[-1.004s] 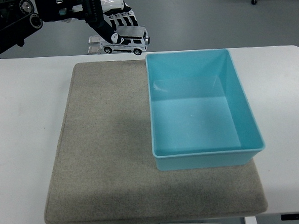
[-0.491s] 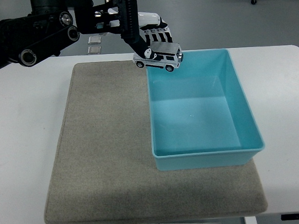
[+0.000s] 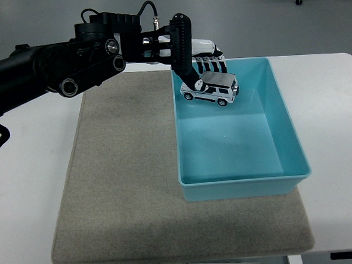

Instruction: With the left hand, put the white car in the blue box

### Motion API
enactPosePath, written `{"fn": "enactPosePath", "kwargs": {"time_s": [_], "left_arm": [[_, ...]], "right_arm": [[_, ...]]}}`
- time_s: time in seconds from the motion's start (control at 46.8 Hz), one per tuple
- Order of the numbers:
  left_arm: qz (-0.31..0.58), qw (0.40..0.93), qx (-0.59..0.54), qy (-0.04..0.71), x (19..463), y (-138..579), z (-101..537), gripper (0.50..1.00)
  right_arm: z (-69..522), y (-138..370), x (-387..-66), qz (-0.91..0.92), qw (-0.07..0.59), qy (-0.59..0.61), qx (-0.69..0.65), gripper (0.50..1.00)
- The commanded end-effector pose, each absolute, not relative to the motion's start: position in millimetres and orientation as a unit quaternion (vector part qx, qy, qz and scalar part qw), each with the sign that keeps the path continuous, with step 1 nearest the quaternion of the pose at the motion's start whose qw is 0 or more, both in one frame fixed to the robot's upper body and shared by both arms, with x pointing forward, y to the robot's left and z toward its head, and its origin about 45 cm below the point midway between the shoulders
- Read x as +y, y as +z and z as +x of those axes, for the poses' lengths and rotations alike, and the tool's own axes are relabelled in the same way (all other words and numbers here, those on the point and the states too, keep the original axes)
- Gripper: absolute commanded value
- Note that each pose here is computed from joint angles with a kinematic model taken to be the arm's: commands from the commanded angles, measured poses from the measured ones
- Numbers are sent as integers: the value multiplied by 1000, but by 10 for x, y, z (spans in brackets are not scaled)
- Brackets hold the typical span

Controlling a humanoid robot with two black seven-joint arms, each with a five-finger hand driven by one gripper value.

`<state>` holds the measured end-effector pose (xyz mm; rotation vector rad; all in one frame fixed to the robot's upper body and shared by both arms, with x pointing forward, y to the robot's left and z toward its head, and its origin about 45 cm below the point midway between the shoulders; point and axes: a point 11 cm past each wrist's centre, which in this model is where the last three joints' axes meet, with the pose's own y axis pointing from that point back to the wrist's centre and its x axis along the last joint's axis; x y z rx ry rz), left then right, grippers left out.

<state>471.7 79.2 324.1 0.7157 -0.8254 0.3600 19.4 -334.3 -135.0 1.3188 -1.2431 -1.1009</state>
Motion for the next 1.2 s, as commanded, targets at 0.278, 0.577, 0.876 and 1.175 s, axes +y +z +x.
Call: {"fn": "enactPosePath", "kwargs": {"time_s": [0.278, 0.577, 0.876, 1.175], "left_arm": [[344, 847, -373, 161, 737, 2968, 4650, 679], [349, 852, -357, 158, 786, 2789, 4605, 778], [351, 855, -349, 157, 807, 2707, 4582, 921], [345, 855, -352, 163, 783, 2769, 4600, 936]], "right_arm": [[195, -1350, -3343, 543, 488, -453, -512, 936], [195, -1350, -3343, 543, 488, -453, -512, 936], [195, -1350, -3343, 543, 488, -453, -512, 936], [195, -1350, -3343, 543, 488, -453, -512, 936]]}}
